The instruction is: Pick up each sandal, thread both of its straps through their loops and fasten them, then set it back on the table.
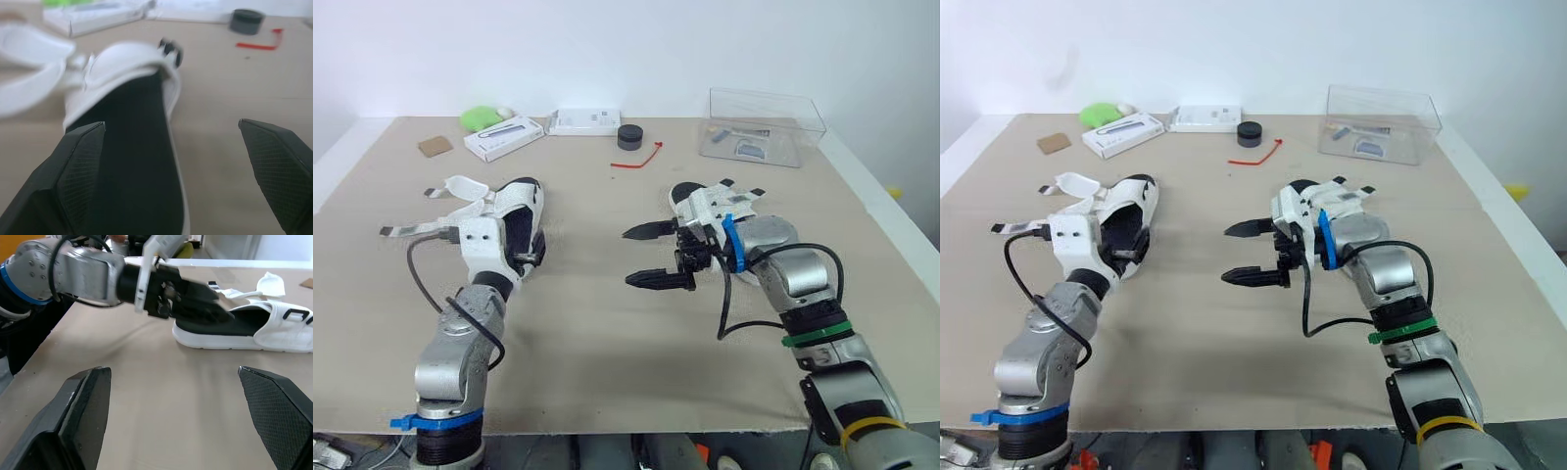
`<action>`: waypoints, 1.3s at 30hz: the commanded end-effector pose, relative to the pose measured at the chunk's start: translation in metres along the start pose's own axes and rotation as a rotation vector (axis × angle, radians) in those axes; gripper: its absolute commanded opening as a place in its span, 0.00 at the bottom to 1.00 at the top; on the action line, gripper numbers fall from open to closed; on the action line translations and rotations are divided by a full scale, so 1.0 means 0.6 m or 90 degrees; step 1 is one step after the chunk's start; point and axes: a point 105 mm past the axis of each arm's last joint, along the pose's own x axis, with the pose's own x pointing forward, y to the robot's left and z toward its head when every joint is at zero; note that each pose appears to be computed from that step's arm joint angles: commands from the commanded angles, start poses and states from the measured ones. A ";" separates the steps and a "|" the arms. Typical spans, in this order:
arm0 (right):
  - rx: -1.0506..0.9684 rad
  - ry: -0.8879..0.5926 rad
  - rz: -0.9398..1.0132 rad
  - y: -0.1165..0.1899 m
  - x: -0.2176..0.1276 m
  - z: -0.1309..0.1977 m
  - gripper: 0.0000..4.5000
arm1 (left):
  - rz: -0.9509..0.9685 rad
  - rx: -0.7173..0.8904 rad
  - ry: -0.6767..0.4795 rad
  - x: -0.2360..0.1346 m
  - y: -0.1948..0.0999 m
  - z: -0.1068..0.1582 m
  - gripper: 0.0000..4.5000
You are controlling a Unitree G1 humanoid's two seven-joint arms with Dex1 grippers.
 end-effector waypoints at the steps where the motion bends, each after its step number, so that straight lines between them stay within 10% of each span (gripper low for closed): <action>1: -0.050 -0.012 -0.002 -0.009 0.004 0.023 0.99 | 0.008 -0.014 -0.015 0.021 0.001 0.017 1.00; 24: -0.092 -0.016 -0.062 -0.017 0.006 0.027 0.99 | -0.066 0.055 0.018 0.129 -0.014 0.012 1.00; 34: -0.095 -0.020 -0.066 -0.016 0.007 0.032 1.00 | -0.061 0.077 0.004 0.145 0.010 0.025 0.08; 39: -0.085 -0.023 -0.062 -0.012 0.004 0.034 1.00 | -0.139 0.081 -0.017 0.136 -0.010 0.034 0.02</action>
